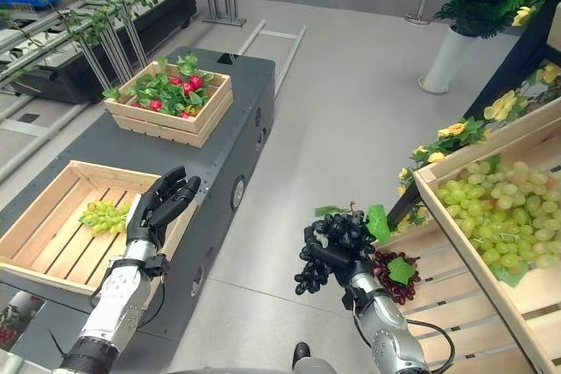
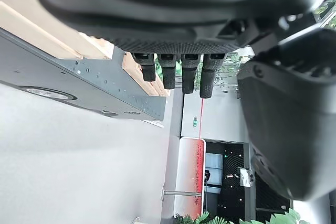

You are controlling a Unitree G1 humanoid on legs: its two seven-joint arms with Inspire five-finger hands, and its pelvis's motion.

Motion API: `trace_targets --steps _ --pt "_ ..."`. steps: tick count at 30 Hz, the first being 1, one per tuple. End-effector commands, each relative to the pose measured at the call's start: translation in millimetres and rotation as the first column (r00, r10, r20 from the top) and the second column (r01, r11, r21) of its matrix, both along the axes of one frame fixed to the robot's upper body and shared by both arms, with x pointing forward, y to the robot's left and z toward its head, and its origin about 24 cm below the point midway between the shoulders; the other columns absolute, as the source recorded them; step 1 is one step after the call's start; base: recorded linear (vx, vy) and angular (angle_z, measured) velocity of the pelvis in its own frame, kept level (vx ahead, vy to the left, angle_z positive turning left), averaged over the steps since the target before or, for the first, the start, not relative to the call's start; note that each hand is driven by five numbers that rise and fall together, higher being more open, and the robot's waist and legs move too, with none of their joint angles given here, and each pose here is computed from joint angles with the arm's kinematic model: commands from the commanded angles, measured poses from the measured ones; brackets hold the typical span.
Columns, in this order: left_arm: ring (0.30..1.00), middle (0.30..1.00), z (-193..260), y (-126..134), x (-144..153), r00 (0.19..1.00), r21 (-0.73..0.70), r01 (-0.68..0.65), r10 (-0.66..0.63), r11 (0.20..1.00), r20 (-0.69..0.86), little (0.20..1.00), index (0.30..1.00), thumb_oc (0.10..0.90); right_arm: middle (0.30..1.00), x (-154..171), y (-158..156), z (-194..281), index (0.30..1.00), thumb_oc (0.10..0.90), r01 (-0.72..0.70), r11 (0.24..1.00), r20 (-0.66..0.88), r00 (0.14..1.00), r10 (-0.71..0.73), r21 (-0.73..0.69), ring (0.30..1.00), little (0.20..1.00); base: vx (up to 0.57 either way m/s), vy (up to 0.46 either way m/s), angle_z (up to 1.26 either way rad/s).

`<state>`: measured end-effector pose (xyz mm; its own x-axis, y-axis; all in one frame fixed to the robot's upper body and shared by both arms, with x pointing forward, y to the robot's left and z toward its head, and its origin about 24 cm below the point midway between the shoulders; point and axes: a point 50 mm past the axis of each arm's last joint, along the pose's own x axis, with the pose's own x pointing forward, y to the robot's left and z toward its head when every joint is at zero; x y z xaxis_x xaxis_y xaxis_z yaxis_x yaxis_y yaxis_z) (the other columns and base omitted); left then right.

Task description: Pick up the fruits from the basket on one side to the basket on the other side

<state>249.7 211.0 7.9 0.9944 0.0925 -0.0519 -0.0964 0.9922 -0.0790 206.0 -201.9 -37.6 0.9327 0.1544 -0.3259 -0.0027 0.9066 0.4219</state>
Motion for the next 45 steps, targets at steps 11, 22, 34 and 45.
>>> trace_targets --steps 11,22,34,45 --pt "0.9 0.9 1 -4 7 0.998 -0.088 -0.062 0.065 0.994 0.027 0.9 0.9 0.8 0.3 30 36 14 0.3 0.4 -0.029 0.993 0.105 0.994 0.017 0.117 0.3 0.3 0.02 0.161 -0.85" --pt "0.9 0.9 -13 -5 -6 0.999 -0.048 -0.017 0.015 0.999 -0.039 0.9 0.9 0.8 0.3 15 39 -3 0.3 0.4 0.054 0.981 0.019 0.998 -0.059 0.188 0.3 0.3 0.01 0.09 -0.19" --pt "0.9 0.9 -46 4 -28 0.968 -0.201 -0.176 0.132 0.964 -0.212 0.9 0.9 0.8 0.3 22 48 -3 0.3 0.4 0.056 0.981 0.017 0.998 -0.061 0.184 0.3 0.3 0.01 -0.22 -0.68" --pt "0.9 0.9 -23 -18 -7 0.993 -0.266 -0.106 0.088 0.958 -0.079 0.9 0.9 0.8 0.3 50 24 21 0.3 0.4 0.045 0.997 0.139 0.989 -0.053 0.061 0.3 0.3 -0.03 -0.033 -0.23"
